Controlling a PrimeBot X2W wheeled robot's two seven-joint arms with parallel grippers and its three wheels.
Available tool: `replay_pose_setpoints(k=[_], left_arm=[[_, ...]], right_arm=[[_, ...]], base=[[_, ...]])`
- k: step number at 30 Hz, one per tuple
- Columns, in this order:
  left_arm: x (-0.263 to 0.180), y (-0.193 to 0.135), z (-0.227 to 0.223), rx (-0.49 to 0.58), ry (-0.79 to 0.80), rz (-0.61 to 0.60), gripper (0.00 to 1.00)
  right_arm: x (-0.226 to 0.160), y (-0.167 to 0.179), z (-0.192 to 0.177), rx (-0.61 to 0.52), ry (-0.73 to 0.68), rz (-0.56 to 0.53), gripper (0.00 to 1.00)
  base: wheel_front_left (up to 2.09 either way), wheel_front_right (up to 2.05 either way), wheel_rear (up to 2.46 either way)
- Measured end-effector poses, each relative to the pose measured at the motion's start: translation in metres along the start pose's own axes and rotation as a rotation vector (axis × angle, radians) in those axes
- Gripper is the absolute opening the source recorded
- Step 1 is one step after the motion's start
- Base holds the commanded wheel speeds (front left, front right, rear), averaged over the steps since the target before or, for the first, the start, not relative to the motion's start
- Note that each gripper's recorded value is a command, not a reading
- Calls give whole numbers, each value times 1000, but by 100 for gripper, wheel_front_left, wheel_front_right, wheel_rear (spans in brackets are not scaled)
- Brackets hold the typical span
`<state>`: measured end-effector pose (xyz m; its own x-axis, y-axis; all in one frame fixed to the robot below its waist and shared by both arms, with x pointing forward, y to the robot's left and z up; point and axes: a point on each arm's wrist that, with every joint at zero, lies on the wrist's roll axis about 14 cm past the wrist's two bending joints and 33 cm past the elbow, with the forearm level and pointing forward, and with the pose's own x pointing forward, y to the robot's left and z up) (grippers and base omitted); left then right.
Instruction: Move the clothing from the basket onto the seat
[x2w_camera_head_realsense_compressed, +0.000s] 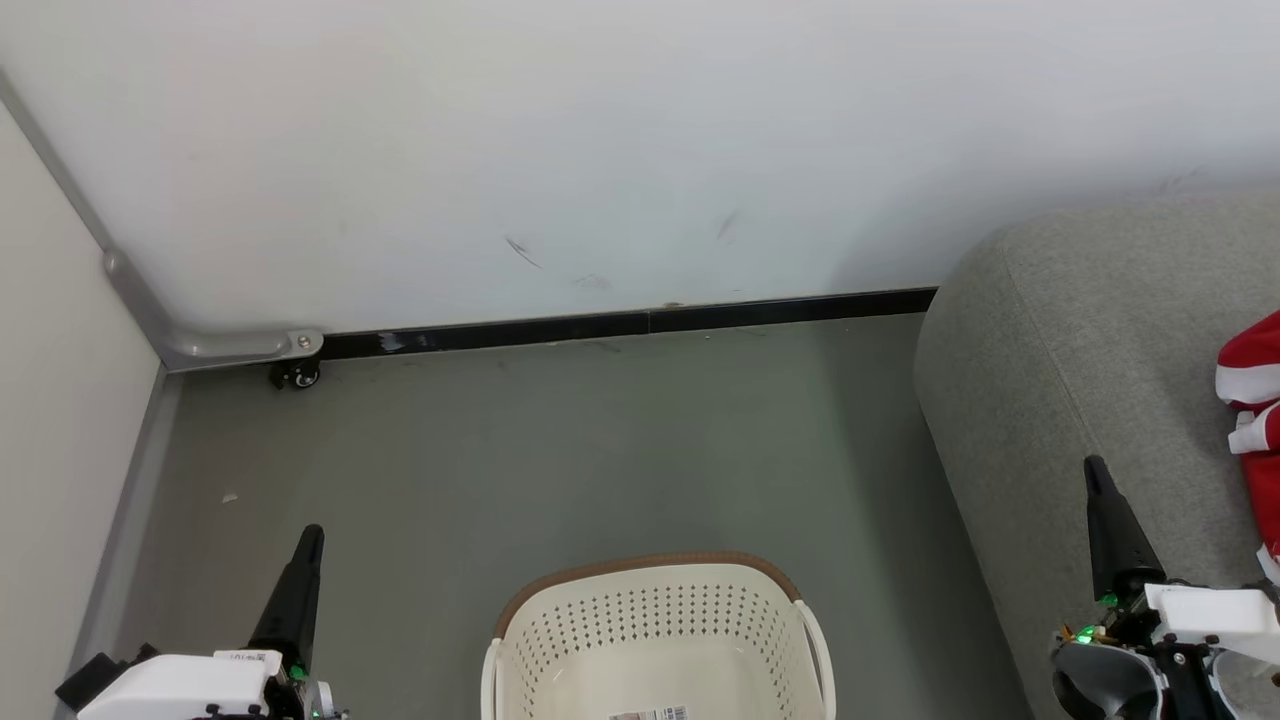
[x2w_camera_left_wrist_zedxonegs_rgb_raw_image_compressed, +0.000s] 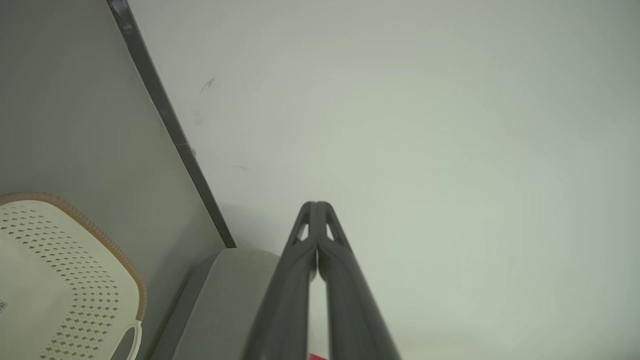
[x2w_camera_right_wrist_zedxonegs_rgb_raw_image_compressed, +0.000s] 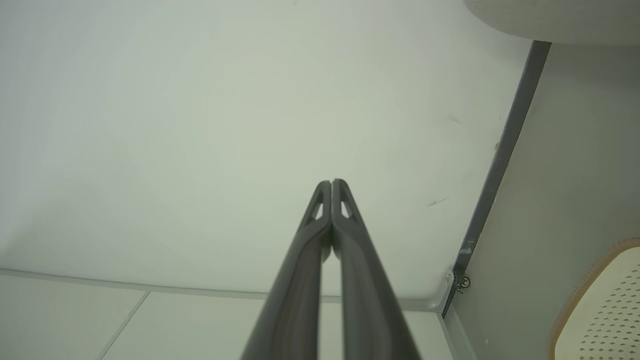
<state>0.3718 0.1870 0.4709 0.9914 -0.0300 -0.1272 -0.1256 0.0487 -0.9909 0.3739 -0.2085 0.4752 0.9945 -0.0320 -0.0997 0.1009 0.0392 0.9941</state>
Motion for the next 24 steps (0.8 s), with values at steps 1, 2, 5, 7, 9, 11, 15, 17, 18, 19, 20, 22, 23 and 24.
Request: replay_pose_setpoints(k=[1,2,5,7,9,11,15,17,18,19,20,22,23,24], left_arm=[[0,-1,1,-13,-5,-5,0],[0,-2,2,-27,-9,-13,0],[0,-3,3,-52,-9,-20,0],[0,-3,2,-53,-9,-20,0],[0,-3,2,-54,-9,-20,0],[0,-3,2,-54,-9,-20,0],[0,-3,2,-54,-9,-19,0],[0,-3,2,-54,-9,-19,0],[0,-3,2,-54,-9,-19,0],[0,-3,2,-54,-9,-19,0],[0,-3,2,-54,-9,-19,0],[0,-3,2,-54,-9,-20,0],[1,-3,2,-54,-9,-21,0],[1,-4,2,-55,-9,-22,0]], right_arm=[[0,1,0,16,0,3,0],[1,1,0,32,-2,6,0],[1,2,0,50,3,10,0],[1,2,0,50,3,11,0],[1,3,0,50,3,11,0],[1,3,0,50,3,12,0],[1,3,-1,50,4,13,0],[1,3,-1,50,4,13,0],[1,3,-1,49,4,14,0],[1,3,-1,49,4,14,0],[1,4,-1,49,4,14,0],[1,4,-1,49,4,15,0],[1,4,-1,49,4,15,0],[1,4,-1,49,4,15,0]], base=[[0,0,0],[0,0,0],[0,0,0],[0,0,0],[0,0,0],[0,0,0],[0,0,0],[0,0,0],[0,0,0],[0,0,0],[0,0,0],[0,0,0],[0,0,0],[0,0,0]])
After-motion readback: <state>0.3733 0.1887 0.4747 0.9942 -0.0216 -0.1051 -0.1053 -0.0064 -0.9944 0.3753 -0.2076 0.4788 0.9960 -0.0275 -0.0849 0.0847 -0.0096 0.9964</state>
